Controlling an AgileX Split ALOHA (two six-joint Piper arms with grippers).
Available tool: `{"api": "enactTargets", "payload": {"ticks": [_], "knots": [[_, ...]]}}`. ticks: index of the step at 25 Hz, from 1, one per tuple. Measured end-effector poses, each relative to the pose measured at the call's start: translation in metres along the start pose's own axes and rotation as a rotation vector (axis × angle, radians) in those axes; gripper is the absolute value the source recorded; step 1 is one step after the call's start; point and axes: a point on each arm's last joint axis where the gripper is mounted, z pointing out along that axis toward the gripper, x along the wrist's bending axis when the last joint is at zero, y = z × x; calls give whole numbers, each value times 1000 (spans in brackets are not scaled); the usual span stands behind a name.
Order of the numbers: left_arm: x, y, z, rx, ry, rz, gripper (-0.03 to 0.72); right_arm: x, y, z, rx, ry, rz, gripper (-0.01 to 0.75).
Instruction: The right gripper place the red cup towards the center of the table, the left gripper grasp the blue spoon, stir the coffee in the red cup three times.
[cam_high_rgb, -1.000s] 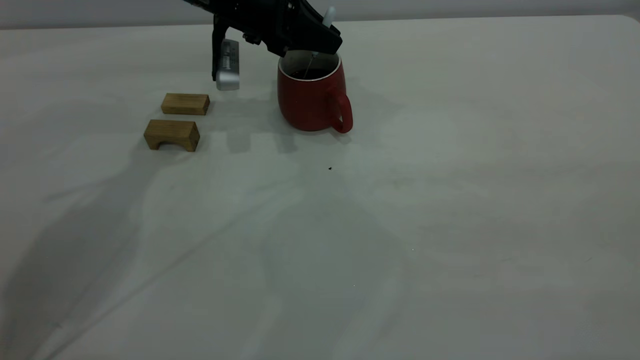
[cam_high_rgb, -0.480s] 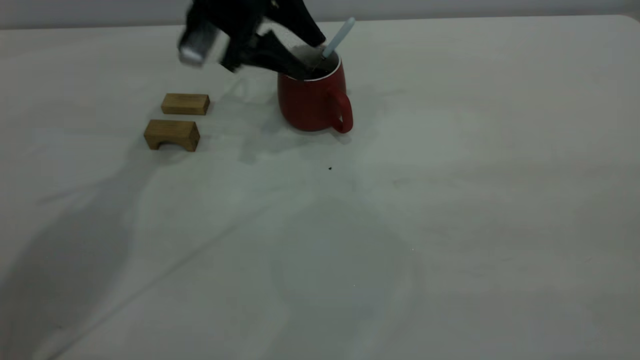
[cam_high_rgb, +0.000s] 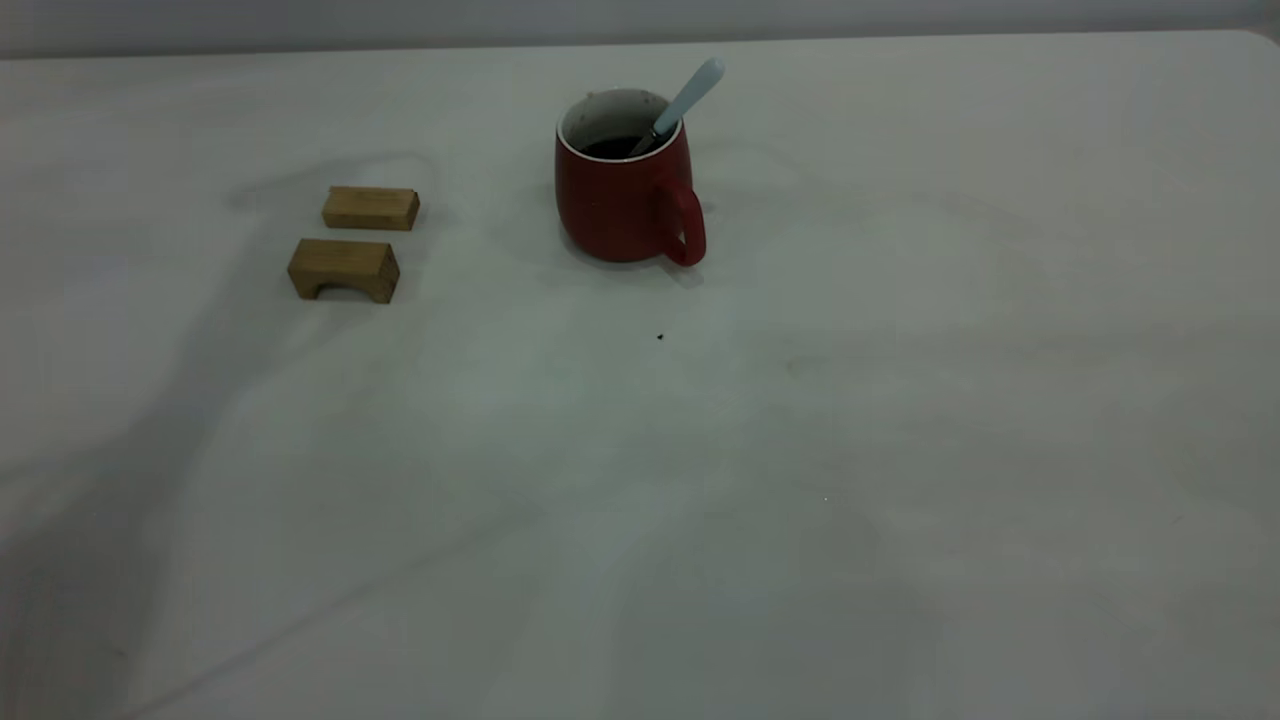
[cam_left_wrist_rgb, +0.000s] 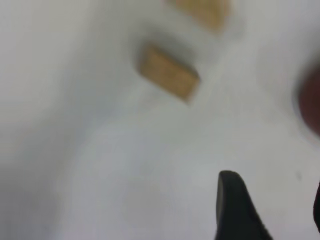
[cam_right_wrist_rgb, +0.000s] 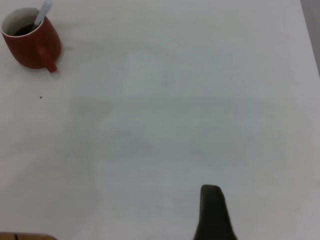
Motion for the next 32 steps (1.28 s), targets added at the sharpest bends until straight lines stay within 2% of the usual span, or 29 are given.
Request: {"api": "enactTargets", "payload": {"ticks": [9,11,14,18,22,25,32], "knots": [[50,-8,-140,-435,86,109,424,0,0,0,0,0,0,572],[64,-18,-171,-512,108,213,424,0,0,0,0,0,0,572],[82,-43,-208,-565,103,417,424,0,0,0,0,0,0,572],[106,-98,-229,-565,-40,662,424,0,0,0,0,0,0,572],[139,-159,-225,-587,-179,707,424,0,0,0,0,0,0,572],[169,-202,-204,-568,-208,709,424,0,0,0,0,0,0,572],[233,-288,-127,-505,-189,714,423,0,0,0,0,0,0,572]]}}
